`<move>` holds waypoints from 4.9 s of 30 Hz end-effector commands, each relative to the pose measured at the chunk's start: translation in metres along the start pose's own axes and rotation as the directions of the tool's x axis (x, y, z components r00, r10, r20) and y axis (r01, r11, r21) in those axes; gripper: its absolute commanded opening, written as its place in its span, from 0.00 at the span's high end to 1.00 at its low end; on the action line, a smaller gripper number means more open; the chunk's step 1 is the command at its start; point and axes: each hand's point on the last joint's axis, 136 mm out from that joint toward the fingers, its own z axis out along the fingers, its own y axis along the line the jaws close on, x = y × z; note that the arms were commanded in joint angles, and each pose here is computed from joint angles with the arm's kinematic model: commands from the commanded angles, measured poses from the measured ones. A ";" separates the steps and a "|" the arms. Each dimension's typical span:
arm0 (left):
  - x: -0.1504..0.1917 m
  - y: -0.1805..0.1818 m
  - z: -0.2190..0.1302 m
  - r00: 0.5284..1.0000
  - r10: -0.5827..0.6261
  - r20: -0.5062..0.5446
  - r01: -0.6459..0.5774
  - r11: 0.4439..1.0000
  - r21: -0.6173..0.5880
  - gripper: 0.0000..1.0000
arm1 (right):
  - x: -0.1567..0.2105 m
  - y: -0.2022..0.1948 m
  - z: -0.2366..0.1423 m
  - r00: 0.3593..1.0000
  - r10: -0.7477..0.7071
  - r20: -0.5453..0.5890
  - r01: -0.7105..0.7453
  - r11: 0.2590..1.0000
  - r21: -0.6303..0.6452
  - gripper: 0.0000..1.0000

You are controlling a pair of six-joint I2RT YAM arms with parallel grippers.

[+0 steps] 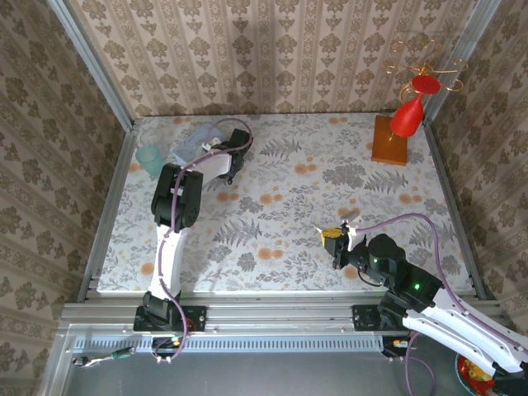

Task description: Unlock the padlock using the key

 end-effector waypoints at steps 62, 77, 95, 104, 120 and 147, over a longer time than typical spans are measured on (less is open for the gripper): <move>0.179 0.092 -0.251 0.820 0.475 0.319 -0.450 0.190 0.873 0.27 | 0.032 0.019 0.050 0.891 0.436 -0.127 -0.442 0.897 -0.023 1.00; 0.192 0.065 -0.203 0.859 0.471 0.202 -0.363 0.281 0.888 0.34 | 0.028 0.025 0.047 0.897 0.425 -0.121 -0.431 0.902 -0.028 1.00; 0.181 0.048 -0.173 0.890 0.441 0.115 -0.294 0.362 0.885 0.68 | 0.030 0.020 0.047 0.862 0.491 -0.122 -0.493 0.870 0.020 1.00; 0.177 0.047 -0.176 0.900 0.423 0.100 -0.266 0.354 0.897 0.78 | 0.039 0.014 0.052 0.815 0.560 -0.151 -0.551 0.828 0.102 1.00; 0.176 0.045 -0.204 0.903 0.430 0.009 -0.145 0.284 0.948 0.90 | 0.048 -0.015 0.047 0.773 0.600 -0.207 -0.551 0.796 0.252 1.00; 0.163 0.049 -0.236 0.847 0.349 -0.401 0.217 0.461 0.860 0.97 | 0.045 0.012 0.093 0.727 0.666 -0.168 -0.666 0.743 0.065 1.00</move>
